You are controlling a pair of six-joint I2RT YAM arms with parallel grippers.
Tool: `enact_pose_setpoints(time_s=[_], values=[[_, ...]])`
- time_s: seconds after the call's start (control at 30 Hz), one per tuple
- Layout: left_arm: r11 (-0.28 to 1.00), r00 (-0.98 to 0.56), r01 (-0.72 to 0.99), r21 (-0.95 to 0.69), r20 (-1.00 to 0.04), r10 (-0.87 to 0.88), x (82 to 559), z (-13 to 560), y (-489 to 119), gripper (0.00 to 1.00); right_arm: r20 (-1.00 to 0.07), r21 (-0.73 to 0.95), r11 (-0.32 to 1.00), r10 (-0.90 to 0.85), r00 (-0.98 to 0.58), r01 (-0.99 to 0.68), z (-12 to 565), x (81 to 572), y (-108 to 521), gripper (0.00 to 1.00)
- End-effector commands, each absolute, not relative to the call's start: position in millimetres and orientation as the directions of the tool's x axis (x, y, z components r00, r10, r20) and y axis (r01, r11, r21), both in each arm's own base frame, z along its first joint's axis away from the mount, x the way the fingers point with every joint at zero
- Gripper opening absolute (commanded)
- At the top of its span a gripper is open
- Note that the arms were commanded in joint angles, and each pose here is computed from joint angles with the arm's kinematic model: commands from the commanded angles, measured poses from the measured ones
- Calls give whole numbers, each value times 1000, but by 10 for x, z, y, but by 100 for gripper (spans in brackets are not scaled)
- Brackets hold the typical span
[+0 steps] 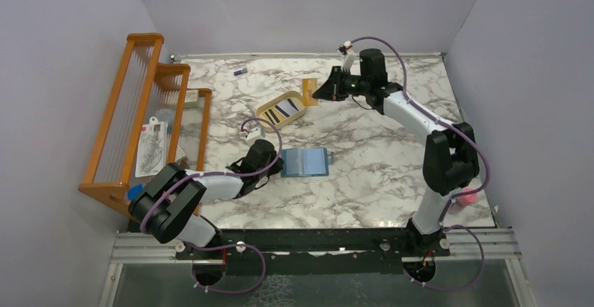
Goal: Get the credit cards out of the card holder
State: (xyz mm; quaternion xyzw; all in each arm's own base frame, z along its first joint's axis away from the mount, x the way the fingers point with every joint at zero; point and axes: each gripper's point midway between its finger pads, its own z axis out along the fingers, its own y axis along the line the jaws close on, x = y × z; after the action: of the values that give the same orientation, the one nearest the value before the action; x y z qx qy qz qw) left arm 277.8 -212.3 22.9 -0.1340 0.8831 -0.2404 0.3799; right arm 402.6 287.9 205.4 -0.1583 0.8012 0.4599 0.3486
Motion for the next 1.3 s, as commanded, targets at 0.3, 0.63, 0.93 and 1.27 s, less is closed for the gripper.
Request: enact_pose_setpoints(time_s=[0.3, 0.63, 0.93, 1.27], values=[[858, -709, -29, -513, -595, -379, 2582, 197, -2058, 0, -724, 491, 546, -176, -666, -678, 1704, 4534, 3683, 1], [861, -707, -39, -507, -595, -382, 2523, 213, -1995, 0, -705, 444, 544, -278, -652, -712, 1226, 4528, 4036, 1], [865, -713, -37, -501, -594, -374, 2558, 198, -2026, 0, -686, 429, 559, -310, -659, -710, 892, 4550, 4230, 1], [870, -717, -41, -491, -592, -368, 2568, 163, -2025, 0, -669, 443, 573, -301, -680, -690, 739, 4614, 4299, 1]])
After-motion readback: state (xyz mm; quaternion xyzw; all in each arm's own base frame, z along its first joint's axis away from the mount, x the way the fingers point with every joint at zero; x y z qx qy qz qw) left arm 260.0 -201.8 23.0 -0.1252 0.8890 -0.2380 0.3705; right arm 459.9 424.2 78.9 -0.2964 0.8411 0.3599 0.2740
